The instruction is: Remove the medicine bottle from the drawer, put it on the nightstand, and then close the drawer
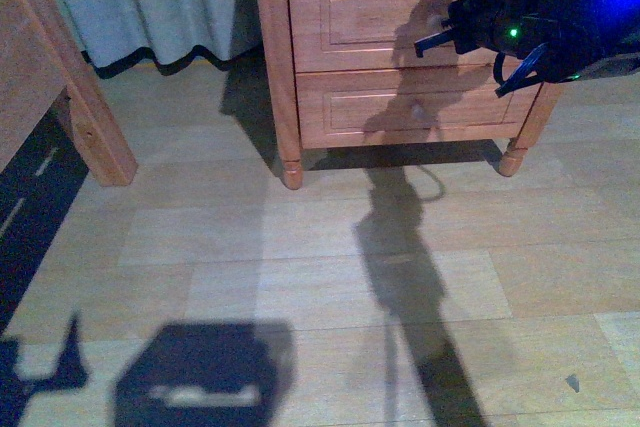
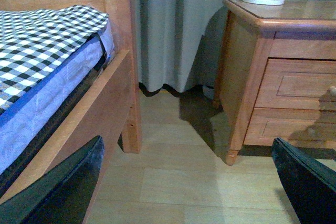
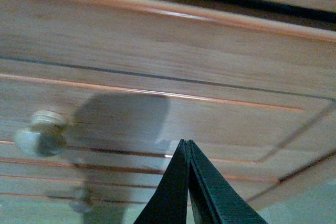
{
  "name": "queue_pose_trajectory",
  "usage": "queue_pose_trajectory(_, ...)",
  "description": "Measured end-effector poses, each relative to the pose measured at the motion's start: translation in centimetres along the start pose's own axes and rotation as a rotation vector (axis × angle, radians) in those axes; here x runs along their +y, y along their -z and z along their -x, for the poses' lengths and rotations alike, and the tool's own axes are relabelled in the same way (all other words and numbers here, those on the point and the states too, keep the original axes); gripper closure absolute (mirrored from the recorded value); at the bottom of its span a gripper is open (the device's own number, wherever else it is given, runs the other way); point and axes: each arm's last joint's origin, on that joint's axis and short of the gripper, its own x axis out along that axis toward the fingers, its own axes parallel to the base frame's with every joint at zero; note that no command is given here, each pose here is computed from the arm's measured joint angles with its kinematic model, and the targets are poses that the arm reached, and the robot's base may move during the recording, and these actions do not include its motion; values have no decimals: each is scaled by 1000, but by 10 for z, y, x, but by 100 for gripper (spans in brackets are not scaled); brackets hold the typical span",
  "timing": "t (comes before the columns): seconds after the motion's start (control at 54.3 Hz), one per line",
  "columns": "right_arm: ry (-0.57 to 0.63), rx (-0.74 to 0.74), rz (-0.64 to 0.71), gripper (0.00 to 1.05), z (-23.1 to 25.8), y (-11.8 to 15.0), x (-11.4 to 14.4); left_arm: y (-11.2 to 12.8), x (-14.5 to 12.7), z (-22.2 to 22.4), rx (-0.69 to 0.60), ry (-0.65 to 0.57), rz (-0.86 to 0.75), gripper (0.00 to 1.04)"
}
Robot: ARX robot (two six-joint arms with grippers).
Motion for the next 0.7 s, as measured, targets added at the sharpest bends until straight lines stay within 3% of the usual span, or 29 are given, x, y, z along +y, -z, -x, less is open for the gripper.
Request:
queue_pose_trajectory(0.202, -47, 9, -188, 101, 60, -39, -14, 0, 0, 0, 0, 0, 0, 6)
queue_pose_trajectory(0.368, -128, -60, -275, 101, 128, -89, -20, 0, 0, 0, 0, 0, 0, 6)
queue_pose_trajectory(0.534, -185, -196, -305, 101, 215, -147, -31, 0, 0, 0, 0, 0, 0, 6)
queue_pose_trajectory(0.644, -208, -243, -295, 101, 273, -167, -36, 0, 0, 0, 0, 0, 0, 6)
queue_pose_trajectory(0.699, -143, -260, -241, 101, 306, -167, -39, 0, 0, 0, 0, 0, 0, 6)
